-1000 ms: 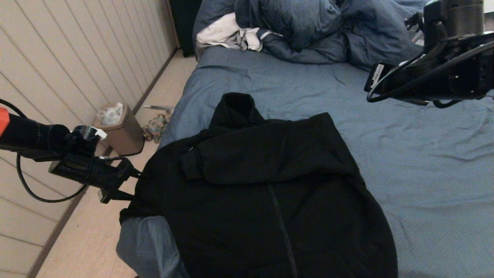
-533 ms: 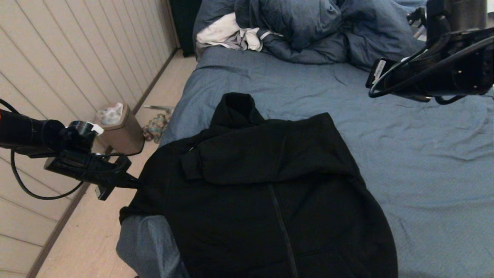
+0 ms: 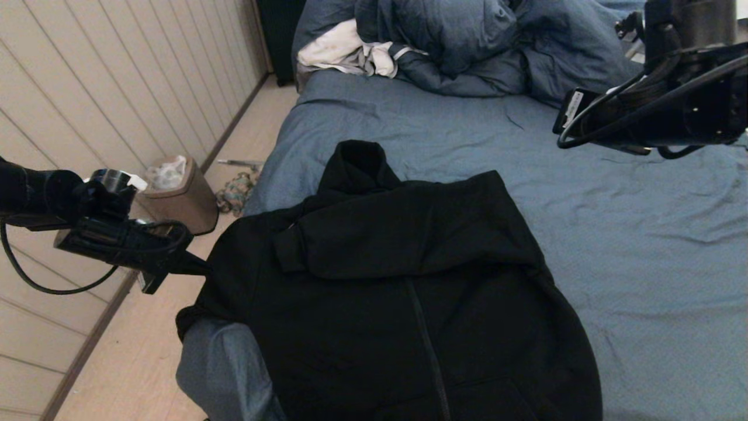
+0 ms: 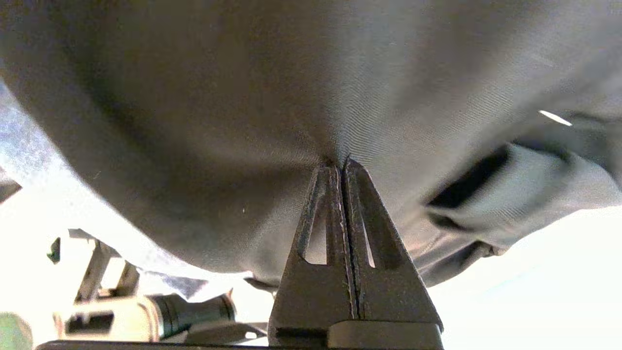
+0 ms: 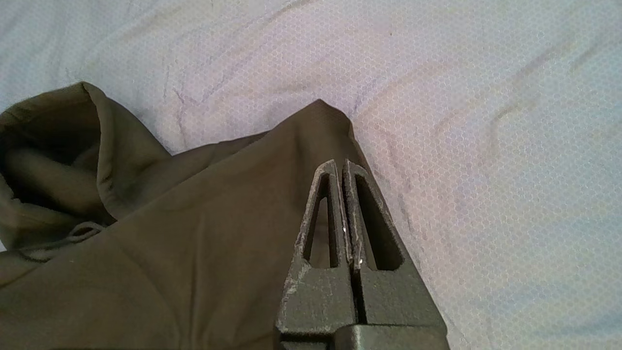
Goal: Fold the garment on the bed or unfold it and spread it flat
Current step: Fold the black sweatshirt
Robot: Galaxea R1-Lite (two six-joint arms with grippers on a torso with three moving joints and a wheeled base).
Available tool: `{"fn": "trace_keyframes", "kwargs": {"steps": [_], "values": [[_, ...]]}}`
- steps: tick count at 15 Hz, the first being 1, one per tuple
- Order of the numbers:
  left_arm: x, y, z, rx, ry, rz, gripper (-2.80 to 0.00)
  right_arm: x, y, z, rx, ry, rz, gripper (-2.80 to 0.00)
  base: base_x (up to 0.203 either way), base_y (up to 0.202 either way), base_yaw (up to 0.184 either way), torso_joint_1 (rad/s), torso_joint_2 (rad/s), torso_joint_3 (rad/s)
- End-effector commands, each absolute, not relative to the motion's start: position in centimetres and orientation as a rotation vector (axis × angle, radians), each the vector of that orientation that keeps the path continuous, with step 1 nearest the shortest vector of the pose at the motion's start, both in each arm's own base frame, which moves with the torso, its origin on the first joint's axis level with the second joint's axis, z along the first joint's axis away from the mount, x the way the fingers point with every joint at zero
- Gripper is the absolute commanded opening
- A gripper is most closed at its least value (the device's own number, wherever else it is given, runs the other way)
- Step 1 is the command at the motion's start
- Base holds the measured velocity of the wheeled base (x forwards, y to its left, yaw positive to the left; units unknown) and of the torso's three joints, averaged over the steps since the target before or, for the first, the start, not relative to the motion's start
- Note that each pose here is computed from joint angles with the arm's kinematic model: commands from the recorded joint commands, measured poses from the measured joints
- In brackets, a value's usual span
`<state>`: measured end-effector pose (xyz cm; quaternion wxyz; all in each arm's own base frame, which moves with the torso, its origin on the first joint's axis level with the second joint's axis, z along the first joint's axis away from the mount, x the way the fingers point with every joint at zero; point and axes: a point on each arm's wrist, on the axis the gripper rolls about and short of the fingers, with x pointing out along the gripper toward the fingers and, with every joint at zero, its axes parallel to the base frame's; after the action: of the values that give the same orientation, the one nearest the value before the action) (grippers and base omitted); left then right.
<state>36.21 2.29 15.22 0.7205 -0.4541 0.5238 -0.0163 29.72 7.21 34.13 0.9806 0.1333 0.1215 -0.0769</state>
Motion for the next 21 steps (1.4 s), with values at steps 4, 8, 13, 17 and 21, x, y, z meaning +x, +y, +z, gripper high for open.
{"fn": "trace_keyframes", "kwargs": {"steps": [4,8,13,17,21], "values": [[34.5,-2.6,21.9,-0.900,1.023,-0.194,-2.80,29.9,7.0,33.1,0.260,0.279,-0.168,-2.80,0.000,0.000,0.000,0.000,0.00,0.000],[33.2,-10.2,23.9,-0.709,0.940,-0.170,-2.80,29.9,6.1,32.8,0.293,0.288,-0.176,-2.80,0.000,0.000,0.000,0.000,0.00,0.000],[29.6,-20.4,23.6,-0.485,0.863,-0.238,-2.80,31.0,6.7,31.6,0.351,0.344,-0.074,-2.80,0.000,0.000,0.000,0.000,0.00,0.000],[26.3,-29.2,18.2,-0.243,0.901,-0.280,-2.80,32.3,7.0,30.7,0.385,0.320,-0.018,-2.80,0.000,0.000,0.000,0.000,0.00,0.000],[26.5,-34.6,11.5,-0.073,0.809,-0.288,-2.80,33.3,7.2,29.7,0.390,0.329,0.013,-2.80,0.000,0.000,0.000,0.000,0.00,0.000]]}}
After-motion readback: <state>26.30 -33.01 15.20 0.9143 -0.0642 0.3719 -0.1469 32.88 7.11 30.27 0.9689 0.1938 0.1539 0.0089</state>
